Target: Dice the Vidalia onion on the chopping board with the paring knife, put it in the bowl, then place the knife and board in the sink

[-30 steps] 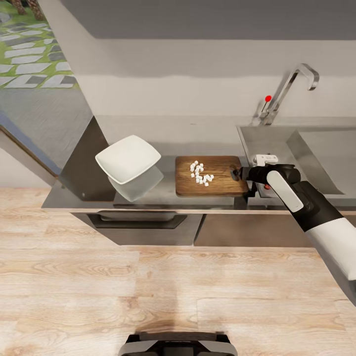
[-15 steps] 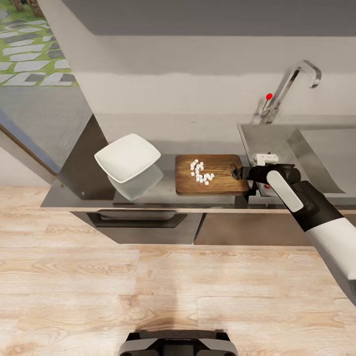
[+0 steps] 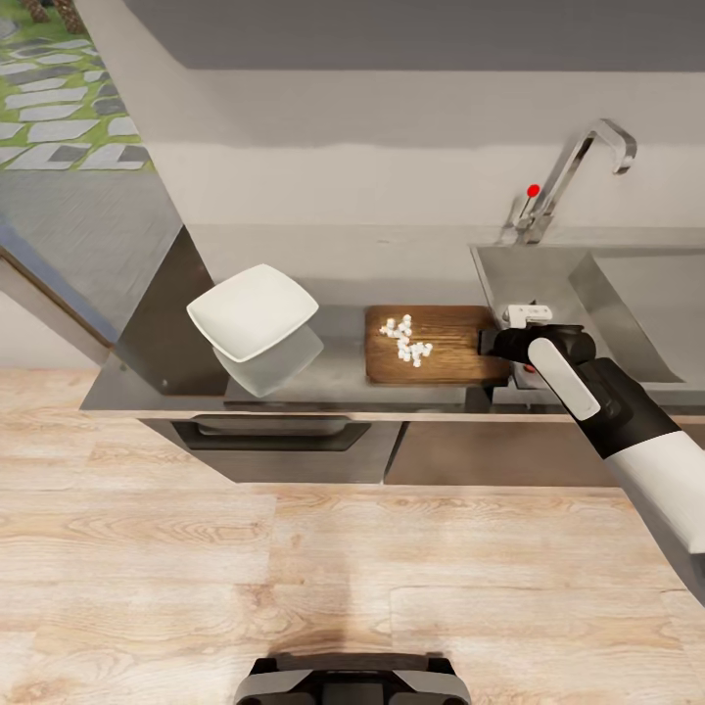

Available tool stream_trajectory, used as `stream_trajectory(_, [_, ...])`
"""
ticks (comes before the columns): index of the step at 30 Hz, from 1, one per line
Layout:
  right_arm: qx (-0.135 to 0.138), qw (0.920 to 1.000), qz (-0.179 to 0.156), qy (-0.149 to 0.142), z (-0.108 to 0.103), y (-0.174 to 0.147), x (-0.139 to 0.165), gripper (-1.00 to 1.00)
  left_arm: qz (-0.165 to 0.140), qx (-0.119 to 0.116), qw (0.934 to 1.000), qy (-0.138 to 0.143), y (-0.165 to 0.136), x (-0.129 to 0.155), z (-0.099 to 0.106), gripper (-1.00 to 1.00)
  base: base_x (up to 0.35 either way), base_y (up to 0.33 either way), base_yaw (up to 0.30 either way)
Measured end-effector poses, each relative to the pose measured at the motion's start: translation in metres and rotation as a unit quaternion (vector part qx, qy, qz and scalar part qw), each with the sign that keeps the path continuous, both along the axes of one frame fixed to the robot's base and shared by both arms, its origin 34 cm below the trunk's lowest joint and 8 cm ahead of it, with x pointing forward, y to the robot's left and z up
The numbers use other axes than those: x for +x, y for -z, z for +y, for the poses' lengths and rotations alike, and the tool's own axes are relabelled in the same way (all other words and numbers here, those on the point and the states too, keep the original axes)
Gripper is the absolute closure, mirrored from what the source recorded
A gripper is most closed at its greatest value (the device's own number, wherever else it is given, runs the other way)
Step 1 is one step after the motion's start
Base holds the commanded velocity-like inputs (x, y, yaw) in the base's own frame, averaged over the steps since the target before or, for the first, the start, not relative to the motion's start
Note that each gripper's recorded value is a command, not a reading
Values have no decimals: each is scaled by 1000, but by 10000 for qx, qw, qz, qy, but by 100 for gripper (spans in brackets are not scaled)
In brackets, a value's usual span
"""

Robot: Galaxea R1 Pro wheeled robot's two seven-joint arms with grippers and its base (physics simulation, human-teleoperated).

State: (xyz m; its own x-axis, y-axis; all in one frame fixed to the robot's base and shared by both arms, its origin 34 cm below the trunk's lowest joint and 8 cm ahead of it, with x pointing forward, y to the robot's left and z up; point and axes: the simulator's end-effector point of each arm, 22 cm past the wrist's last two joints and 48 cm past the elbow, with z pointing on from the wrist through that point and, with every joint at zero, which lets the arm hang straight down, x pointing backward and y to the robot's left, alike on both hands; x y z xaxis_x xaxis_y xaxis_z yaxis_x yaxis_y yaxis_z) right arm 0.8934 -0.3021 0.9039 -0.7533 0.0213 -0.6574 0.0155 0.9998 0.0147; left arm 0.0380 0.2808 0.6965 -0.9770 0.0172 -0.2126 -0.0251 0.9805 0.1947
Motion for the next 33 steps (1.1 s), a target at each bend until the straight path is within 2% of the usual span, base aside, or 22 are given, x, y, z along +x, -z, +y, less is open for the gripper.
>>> stream_trajectory(12, [5,10000,-7,0,0,0,0,100,-1,0,10000,0,0,0,0,-100,0,0,0])
stream_trajectory(18, [130,9999,5,20,3,-3,-1,100,-39,0,10000,0,1,3,0,-100,0,0,0])
stream_trajectory(19, [222,9998,-5,18,7,-5,-1,100,-46,1,10000,0,1,3,0,-100,0,0,0])
stream_trajectory(21, [141,9999,-17,16,4,-7,0,100,-62,0,10000,0,1,4,0,-100,0,0,0])
stream_trajectory(33, [159,9998,-114,16,5,-22,1,100,-119,4,9999,4,2,7,0,-100,0,0,0])
